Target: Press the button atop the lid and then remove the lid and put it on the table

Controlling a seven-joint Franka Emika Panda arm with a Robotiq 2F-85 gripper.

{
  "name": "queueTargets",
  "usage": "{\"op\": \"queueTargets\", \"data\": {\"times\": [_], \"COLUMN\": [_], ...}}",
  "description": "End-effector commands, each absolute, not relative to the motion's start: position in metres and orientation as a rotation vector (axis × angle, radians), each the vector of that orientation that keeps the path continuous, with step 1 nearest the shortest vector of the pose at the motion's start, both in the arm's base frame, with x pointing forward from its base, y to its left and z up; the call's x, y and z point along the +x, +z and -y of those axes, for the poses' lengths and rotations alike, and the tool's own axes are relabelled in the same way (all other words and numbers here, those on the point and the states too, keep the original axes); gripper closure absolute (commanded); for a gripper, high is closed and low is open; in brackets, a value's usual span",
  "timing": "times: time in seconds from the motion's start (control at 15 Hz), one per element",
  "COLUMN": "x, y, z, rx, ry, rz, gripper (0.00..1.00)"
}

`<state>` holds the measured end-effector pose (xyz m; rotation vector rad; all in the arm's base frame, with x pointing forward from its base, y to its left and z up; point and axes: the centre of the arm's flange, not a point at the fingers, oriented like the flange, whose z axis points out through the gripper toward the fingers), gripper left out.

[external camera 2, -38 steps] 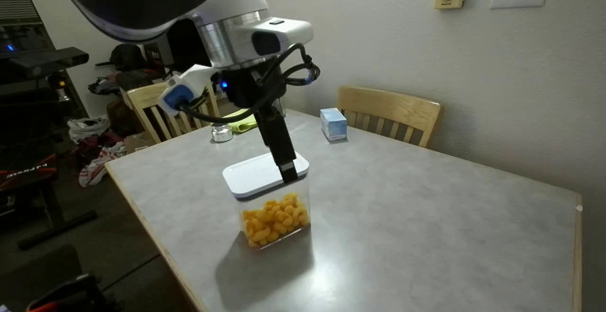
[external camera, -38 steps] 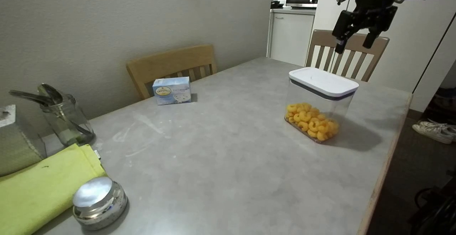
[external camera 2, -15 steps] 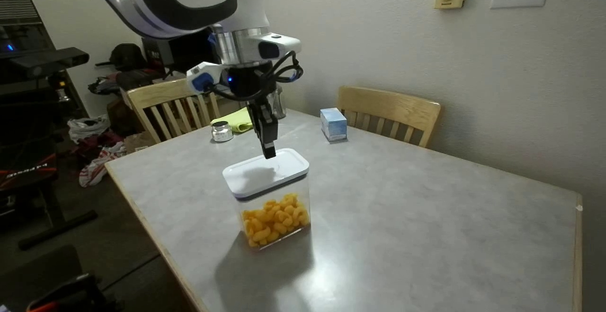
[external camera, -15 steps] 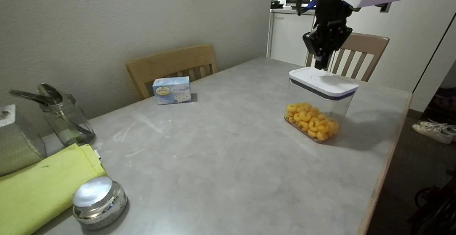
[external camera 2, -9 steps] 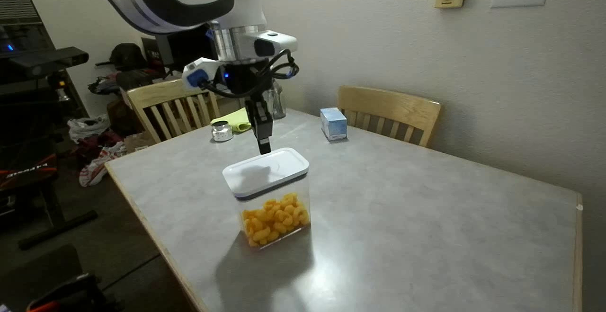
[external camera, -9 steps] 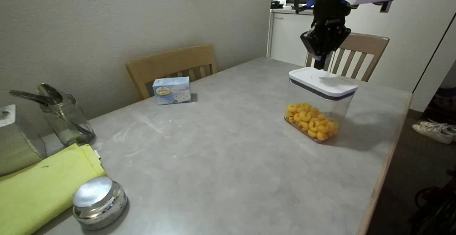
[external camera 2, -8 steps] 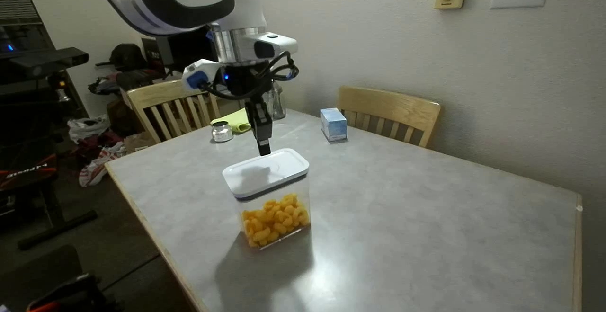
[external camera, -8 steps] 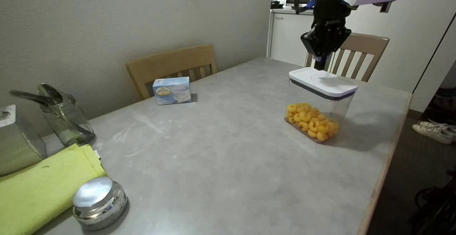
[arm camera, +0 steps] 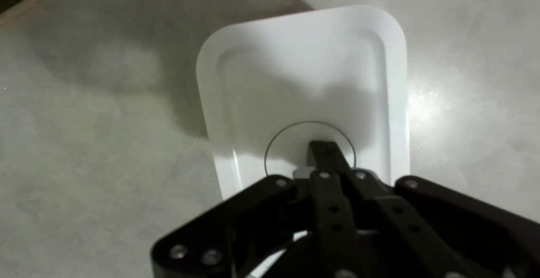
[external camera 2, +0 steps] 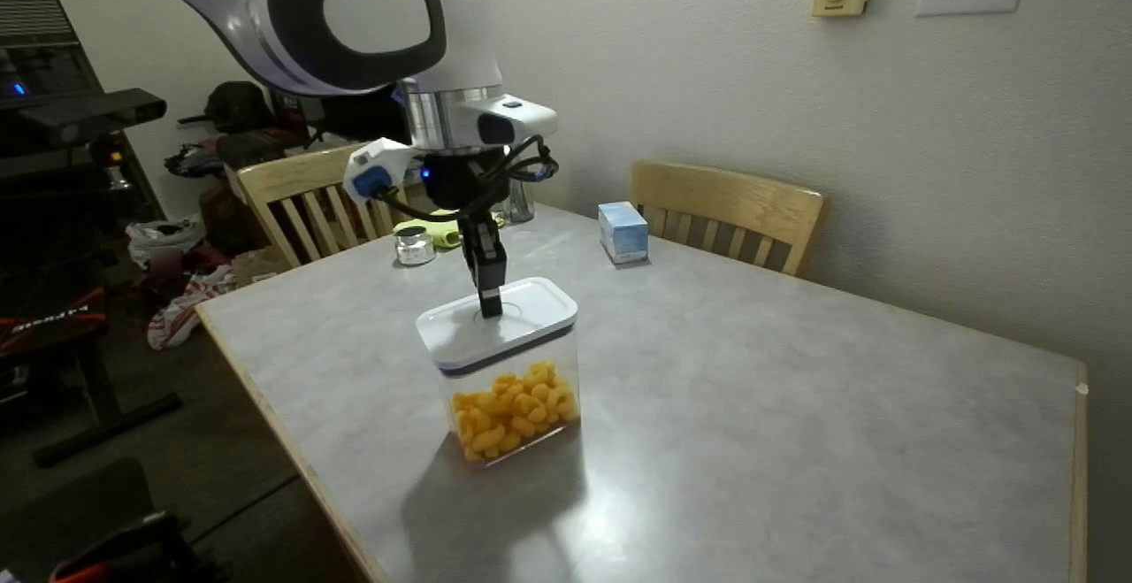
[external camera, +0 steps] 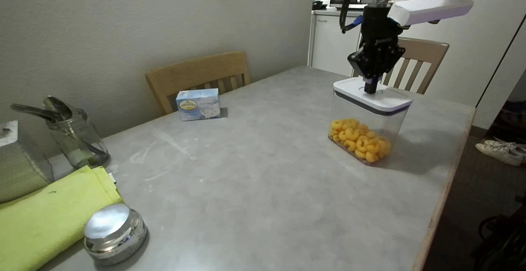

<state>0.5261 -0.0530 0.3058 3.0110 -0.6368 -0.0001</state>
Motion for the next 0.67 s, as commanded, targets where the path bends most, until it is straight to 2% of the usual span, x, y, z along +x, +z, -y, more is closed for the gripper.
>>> {"op": "queueTargets", "data": {"times": [0.0,0.6], "x": [0.529,0.526], "y": [0.286,0.239], "z": [0.055,0.052], "rx": [3.007,3.020], "ry": [0.017,-0.073], "rz": [0.633,0.634], "gripper": [1.00,1.00]}}
